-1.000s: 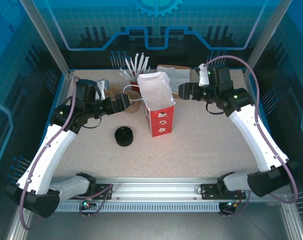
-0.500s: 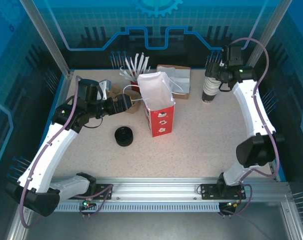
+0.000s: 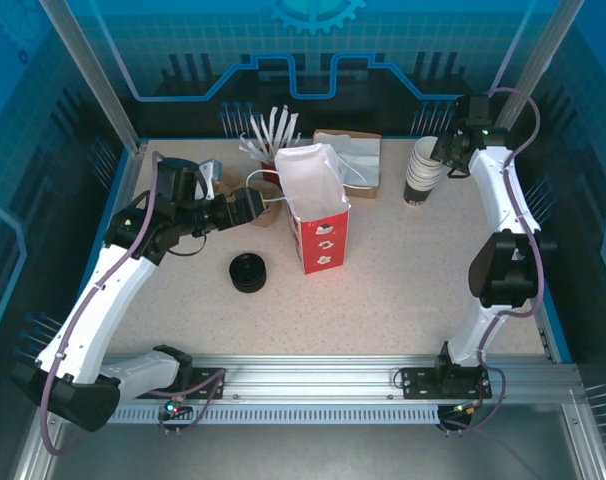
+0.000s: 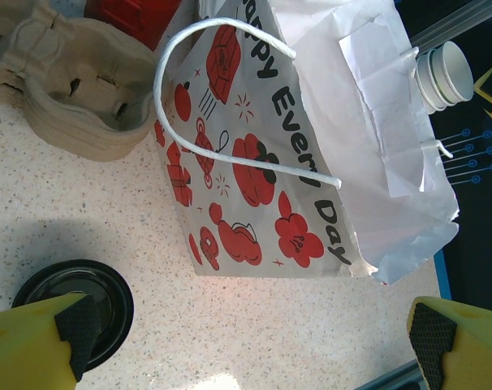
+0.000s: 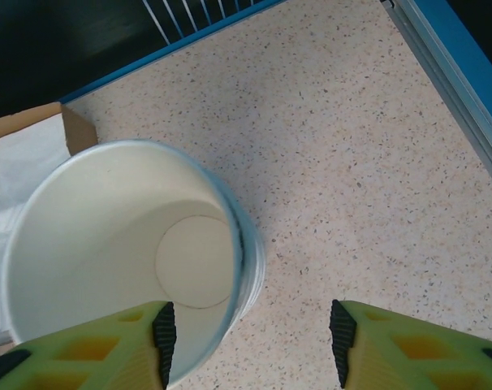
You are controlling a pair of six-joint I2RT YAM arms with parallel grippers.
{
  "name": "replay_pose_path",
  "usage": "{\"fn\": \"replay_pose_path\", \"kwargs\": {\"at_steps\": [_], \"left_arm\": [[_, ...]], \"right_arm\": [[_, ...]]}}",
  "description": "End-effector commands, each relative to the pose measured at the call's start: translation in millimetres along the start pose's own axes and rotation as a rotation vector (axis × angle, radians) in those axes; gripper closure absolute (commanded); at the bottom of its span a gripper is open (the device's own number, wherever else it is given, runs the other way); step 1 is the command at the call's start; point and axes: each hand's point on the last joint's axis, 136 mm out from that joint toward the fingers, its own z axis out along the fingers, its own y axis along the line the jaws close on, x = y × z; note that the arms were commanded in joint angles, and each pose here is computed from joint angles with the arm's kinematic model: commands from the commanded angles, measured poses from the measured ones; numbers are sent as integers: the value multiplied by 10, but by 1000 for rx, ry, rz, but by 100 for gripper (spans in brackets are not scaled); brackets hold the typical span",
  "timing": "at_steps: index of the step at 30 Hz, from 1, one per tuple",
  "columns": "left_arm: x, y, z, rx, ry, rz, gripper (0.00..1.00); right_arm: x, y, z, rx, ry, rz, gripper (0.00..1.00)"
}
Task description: Pack the takeout coffee
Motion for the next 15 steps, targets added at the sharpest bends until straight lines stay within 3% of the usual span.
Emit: {"fn": "replay_pose_path", "kwargs": {"at_steps": [1, 15], "left_arm": [[56, -6, 32, 2, 23, -8, 1], [65, 24, 66, -11, 30, -15, 1]], "right_arm": [[-127, 13, 8, -32, -8, 30, 47], [-176, 89, 196, -62, 27, 22, 65]]}}
